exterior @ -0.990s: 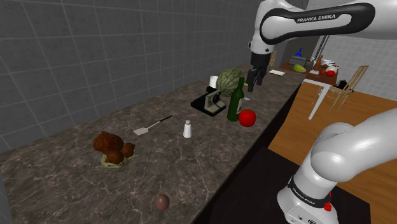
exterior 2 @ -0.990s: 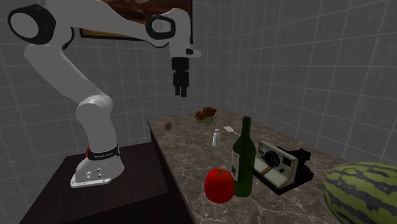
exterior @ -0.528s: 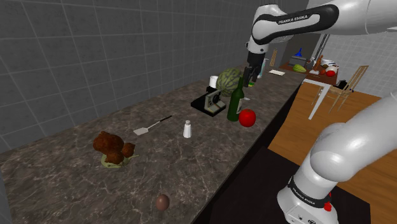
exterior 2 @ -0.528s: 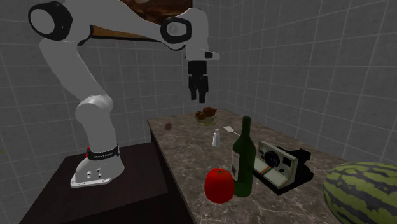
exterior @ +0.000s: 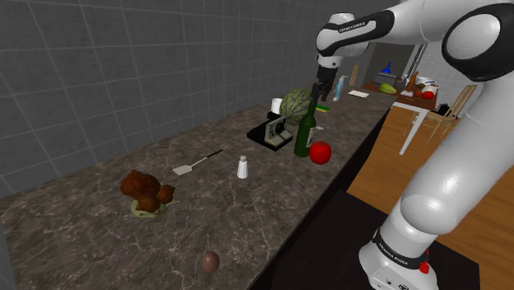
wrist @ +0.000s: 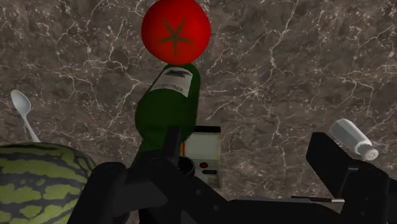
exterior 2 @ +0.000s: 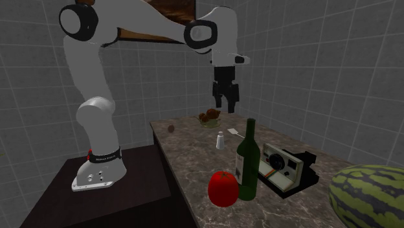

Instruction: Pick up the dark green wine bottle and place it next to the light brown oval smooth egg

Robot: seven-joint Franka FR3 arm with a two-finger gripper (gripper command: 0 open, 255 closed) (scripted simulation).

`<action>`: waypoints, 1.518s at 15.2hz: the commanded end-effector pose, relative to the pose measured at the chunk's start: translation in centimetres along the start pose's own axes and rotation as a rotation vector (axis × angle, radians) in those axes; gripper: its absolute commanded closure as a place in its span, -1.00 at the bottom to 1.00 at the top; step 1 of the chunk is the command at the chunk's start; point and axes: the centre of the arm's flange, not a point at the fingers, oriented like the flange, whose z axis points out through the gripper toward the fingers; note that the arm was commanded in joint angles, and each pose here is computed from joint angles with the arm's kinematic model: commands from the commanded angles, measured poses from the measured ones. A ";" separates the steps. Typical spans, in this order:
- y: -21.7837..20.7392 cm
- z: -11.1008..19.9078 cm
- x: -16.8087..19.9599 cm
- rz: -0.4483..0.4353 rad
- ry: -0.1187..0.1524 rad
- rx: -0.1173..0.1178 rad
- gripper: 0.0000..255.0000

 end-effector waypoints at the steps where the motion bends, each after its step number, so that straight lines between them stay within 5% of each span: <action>1: 2.3 0.4 1.4 0.000 0.012 0.006 -1.00; 7: 8.5 1.7 5.2 0.003 0.043 0.026 -1.00; 15: 8.4 5.7 5.4 0.003 0.043 0.026 -1.00; 22: 8.4 5.7 5.4 0.003 0.043 0.026 -1.00; 23: 8.4 5.7 5.4 0.003 0.043 0.026 1.00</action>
